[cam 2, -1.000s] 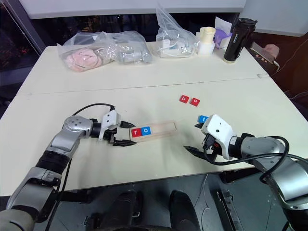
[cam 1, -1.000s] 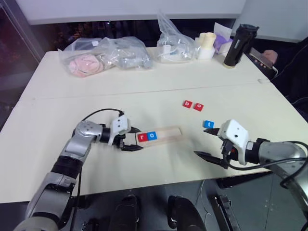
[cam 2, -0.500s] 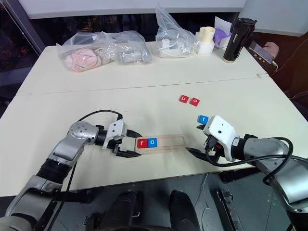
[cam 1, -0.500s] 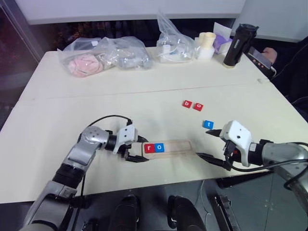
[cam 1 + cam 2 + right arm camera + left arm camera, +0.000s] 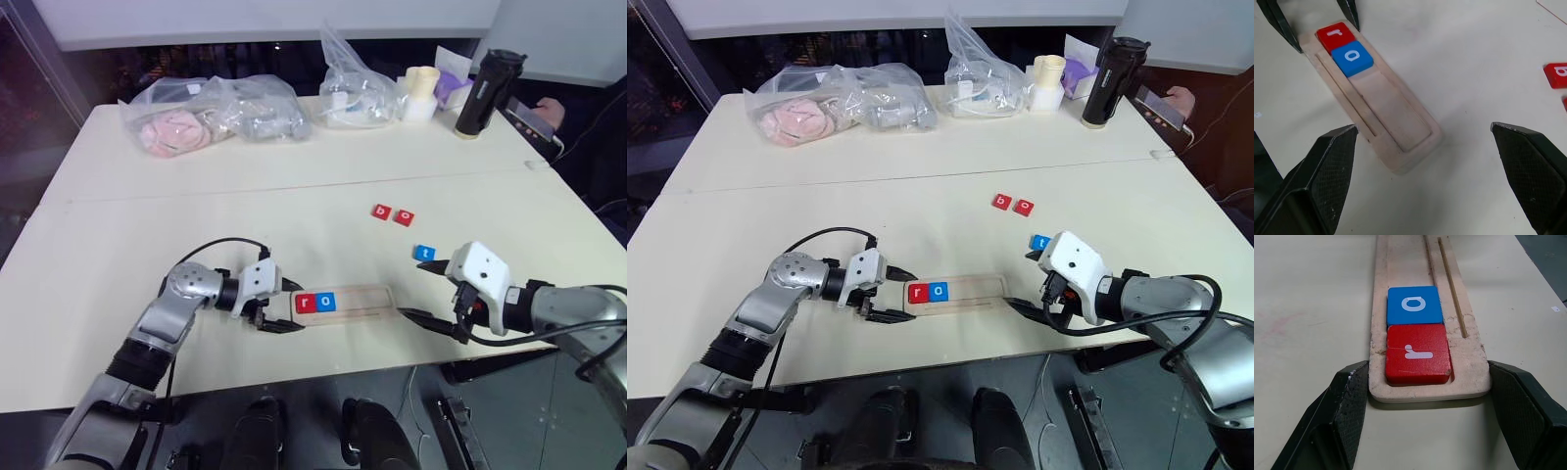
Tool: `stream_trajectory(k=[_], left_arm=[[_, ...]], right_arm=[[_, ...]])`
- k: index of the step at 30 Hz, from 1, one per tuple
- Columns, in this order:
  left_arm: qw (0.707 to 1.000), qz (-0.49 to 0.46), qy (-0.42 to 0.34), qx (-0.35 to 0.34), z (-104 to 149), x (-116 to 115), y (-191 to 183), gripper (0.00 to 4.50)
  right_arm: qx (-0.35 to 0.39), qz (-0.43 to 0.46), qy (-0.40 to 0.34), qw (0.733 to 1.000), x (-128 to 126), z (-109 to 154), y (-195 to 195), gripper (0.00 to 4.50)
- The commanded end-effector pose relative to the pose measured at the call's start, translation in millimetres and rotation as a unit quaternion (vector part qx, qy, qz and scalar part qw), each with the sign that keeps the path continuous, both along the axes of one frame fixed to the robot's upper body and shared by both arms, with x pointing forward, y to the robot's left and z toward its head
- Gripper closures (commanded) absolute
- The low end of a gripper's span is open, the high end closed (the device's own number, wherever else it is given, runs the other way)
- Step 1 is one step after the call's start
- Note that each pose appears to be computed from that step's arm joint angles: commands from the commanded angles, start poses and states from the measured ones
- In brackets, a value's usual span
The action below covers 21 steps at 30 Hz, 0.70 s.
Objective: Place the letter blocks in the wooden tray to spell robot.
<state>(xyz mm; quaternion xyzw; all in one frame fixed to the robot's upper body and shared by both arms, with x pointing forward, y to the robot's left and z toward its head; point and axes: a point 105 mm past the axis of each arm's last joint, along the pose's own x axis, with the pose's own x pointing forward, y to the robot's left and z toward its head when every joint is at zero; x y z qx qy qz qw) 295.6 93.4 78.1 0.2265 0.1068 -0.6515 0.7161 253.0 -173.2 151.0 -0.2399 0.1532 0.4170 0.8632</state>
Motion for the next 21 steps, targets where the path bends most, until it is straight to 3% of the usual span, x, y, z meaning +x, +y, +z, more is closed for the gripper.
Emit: stream_trajectory(k=[1, 16, 18, 21], left_arm=[[1.0, 0.015, 0.016, 0.011, -12, -3, 6, 0.03], [0.997, 0.082, 0.001, -0.013, 4, -15, 35, 0.03], [0.995, 0.095, -0.003, -0.01, 9, -18, 44, 0.03], [0.993, 0.117, -0.01, -0.008, 18, -22, 56, 0.03]], right_arm=[[0.0, 0.009, -0.017, 1.0, 0, 8, 3, 0.0], [0.028, -0.002, -0.036, 0.999, 13, 15, 7, 0.0], [0.042, -0.016, -0.046, 0.998, 22, 20, 9, 0.0], [0.069, -0.078, -0.081, 0.991, 55, 32, 11, 0.0]])
